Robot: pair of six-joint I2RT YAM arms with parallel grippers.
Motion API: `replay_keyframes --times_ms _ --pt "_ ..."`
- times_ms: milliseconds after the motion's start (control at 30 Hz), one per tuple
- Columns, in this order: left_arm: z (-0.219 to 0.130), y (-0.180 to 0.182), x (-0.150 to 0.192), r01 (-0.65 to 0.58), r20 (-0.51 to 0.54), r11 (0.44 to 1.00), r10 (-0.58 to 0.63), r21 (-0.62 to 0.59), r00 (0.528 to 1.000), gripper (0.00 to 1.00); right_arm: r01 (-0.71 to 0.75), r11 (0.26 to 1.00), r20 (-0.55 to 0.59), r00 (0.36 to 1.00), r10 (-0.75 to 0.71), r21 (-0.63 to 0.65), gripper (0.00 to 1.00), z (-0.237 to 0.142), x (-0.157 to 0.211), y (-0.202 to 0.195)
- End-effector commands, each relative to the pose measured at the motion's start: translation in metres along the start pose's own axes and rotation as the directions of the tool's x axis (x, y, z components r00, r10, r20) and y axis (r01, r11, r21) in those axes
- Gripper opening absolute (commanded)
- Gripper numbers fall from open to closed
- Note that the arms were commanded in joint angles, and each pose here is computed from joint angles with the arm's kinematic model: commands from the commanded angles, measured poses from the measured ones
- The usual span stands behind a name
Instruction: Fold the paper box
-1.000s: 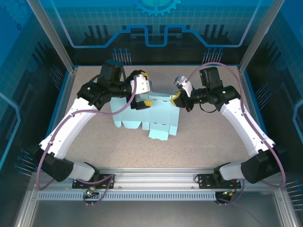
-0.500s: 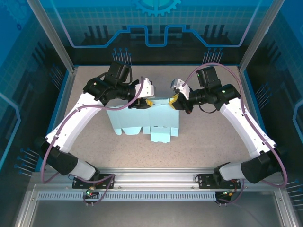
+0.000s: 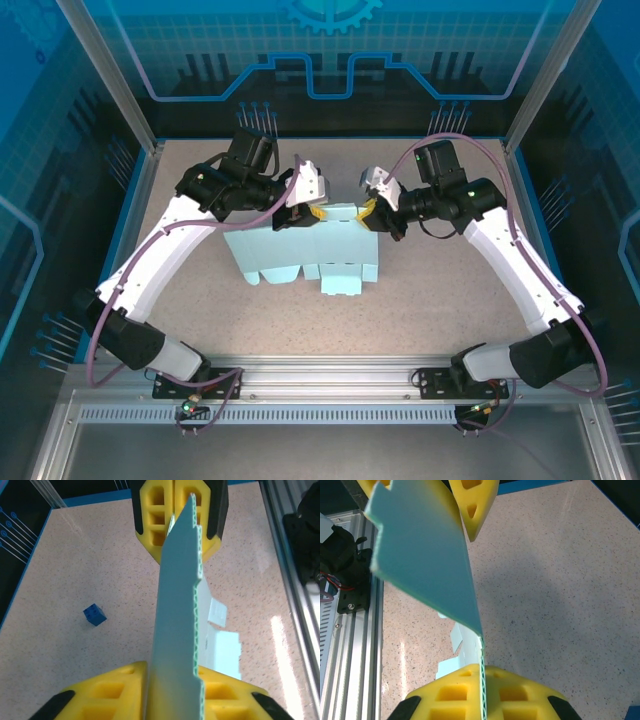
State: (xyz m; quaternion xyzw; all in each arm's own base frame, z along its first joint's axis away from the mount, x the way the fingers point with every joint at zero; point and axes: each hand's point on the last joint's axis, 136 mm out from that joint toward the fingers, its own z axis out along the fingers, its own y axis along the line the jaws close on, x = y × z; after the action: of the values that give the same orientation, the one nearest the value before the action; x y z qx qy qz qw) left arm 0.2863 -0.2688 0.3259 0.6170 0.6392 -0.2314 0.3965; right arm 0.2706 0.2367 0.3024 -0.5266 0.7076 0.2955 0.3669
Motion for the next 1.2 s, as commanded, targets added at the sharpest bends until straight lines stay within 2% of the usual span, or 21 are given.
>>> replay_keyframes --times_ms 0,133,200,233,367,433,500,700,900,1167 --pt "0.000 -0.008 -0.008 0.015 0.048 0.999 -0.017 0.043 0.999 0.20 0.069 0.998 0.068 0.995 -0.068 -0.014 0.00 -0.008 -0.022 0.009" --pt "-0.006 -0.009 -0.012 0.039 0.089 0.999 -0.041 0.020 0.995 0.08 0.049 0.999 0.072 0.996 -0.049 0.001 0.00 -0.007 -0.024 0.003" --pt "-0.011 -0.004 -0.015 0.074 0.126 0.997 -0.071 -0.017 0.990 0.00 0.022 1.000 0.090 0.996 -0.023 0.017 0.07 -0.010 -0.026 -0.003" --pt "-0.015 0.000 -0.017 0.102 0.155 0.994 -0.094 -0.044 0.983 0.00 0.003 1.000 0.106 0.994 -0.006 0.022 0.19 -0.012 -0.028 -0.006" --pt "-0.033 0.007 -0.018 0.221 0.278 0.970 -0.185 -0.103 0.943 0.00 -0.064 0.998 0.198 0.979 0.057 0.029 0.51 -0.019 -0.020 -0.011" --pt "-0.039 0.002 -0.016 0.265 0.337 0.960 -0.221 -0.089 0.915 0.00 -0.045 0.998 0.235 0.972 0.031 0.054 0.59 -0.017 -0.010 -0.010" --pt "-0.042 0.000 -0.015 0.301 0.381 0.952 -0.255 -0.064 0.889 0.00 -0.021 0.999 0.266 0.964 0.008 0.048 0.61 -0.014 -0.004 -0.008" --pt "-0.046 0.005 -0.014 0.381 0.439 0.924 -0.354 0.028 0.826 0.00 0.034 0.999 0.321 0.947 -0.026 -0.021 0.59 -0.004 -0.006 -0.011" --pt "-0.043 0.009 -0.007 0.403 0.440 0.915 -0.375 0.034 0.816 0.00 0.036 0.999 0.348 0.937 -0.027 -0.019 0.47 -0.015 -0.006 -0.018" --pt "-0.038 0.013 -0.002 0.417 0.439 0.908 -0.390 0.038 0.809 0.00 0.019 1.000 0.357 0.934 -0.019 0.005 0.17 -0.019 -0.004 -0.026"
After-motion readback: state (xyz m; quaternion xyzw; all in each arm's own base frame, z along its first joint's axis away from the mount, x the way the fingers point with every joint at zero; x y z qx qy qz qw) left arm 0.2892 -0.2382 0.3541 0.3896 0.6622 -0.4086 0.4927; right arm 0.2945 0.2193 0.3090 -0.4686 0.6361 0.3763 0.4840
